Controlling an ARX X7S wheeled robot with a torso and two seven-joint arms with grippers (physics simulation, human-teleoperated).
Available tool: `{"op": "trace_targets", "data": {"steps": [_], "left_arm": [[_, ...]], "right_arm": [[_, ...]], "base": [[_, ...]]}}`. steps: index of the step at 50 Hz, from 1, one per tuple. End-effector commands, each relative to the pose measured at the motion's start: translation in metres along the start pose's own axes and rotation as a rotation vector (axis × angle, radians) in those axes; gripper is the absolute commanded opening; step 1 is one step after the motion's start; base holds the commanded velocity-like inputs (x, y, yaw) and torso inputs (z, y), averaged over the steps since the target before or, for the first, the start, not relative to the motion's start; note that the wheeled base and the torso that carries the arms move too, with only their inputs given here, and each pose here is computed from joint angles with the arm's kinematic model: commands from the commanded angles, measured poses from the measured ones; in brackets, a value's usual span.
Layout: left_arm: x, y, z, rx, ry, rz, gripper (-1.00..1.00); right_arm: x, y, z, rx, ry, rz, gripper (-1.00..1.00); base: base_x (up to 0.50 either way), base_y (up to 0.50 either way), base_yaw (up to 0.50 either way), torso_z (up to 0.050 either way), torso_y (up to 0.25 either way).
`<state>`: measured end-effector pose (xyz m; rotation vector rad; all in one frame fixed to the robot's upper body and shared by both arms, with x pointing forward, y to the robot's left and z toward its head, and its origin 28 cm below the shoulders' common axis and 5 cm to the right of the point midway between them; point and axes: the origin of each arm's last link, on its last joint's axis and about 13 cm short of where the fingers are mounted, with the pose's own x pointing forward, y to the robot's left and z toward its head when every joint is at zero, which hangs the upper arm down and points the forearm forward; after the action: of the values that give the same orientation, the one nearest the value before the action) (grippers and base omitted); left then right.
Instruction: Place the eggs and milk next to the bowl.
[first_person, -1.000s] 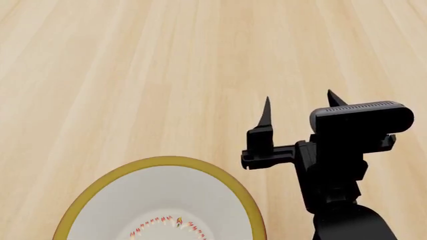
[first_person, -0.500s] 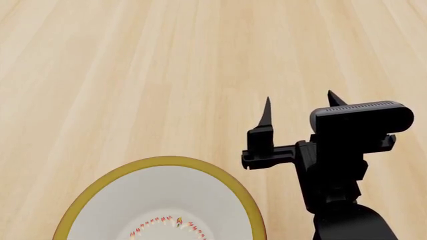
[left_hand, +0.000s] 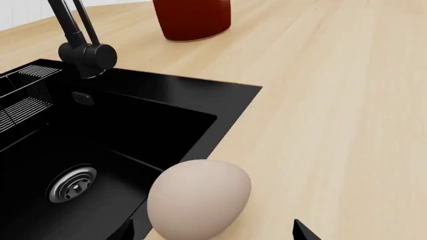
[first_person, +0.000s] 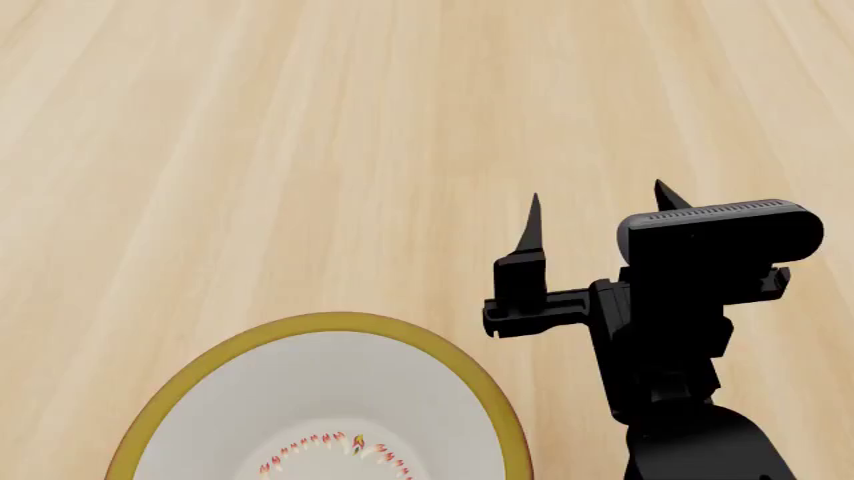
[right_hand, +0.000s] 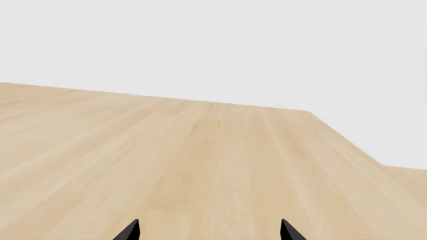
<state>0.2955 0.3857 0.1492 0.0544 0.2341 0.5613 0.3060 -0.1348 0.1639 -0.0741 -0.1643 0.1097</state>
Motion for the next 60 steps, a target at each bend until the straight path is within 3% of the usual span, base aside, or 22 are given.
{"op": "trace_targets", "data": {"steps": [1, 37, 46, 48, 60], "left_arm": [[0.007, -0.002, 0.000, 0.002, -0.003, 0.006, 1.00], [0.031, -0.002, -0.001, 0.049, 0.001, 0.058, 1.00], [0.039, -0.005, -0.007, 0.056, 0.011, 0.058, 1.00], [0.051, -0.008, -0.014, 0.060, 0.027, 0.064, 1.00], [0.052, -0.014, -0.011, 0.069, 0.036, 0.068, 1.00]], "right_arm": [[0.002, -0.001, 0.001, 0.006, -0.011, -0.006, 1.00], [0.006, 0.000, 0.001, 0.000, -0.007, -0.003, 1.00], [0.006, 0.000, 0.001, -0.004, -0.005, -0.003, 1.00], [0.008, 0.001, 0.002, -0.013, 0.000, -0.004, 1.00], [0.009, 0.001, 0.003, -0.014, -0.001, -0.004, 1.00]], "base": [[0.00, 0.00, 0.00, 0.000, 0.000], [0.00, 0.00, 0.00, 0.000, 0.000], [0.00, 0.00, 0.00, 0.000, 0.000], [0.00, 0.00, 0.00, 0.000, 0.000], [0.00, 0.00, 0.00, 0.000, 0.000]]}}
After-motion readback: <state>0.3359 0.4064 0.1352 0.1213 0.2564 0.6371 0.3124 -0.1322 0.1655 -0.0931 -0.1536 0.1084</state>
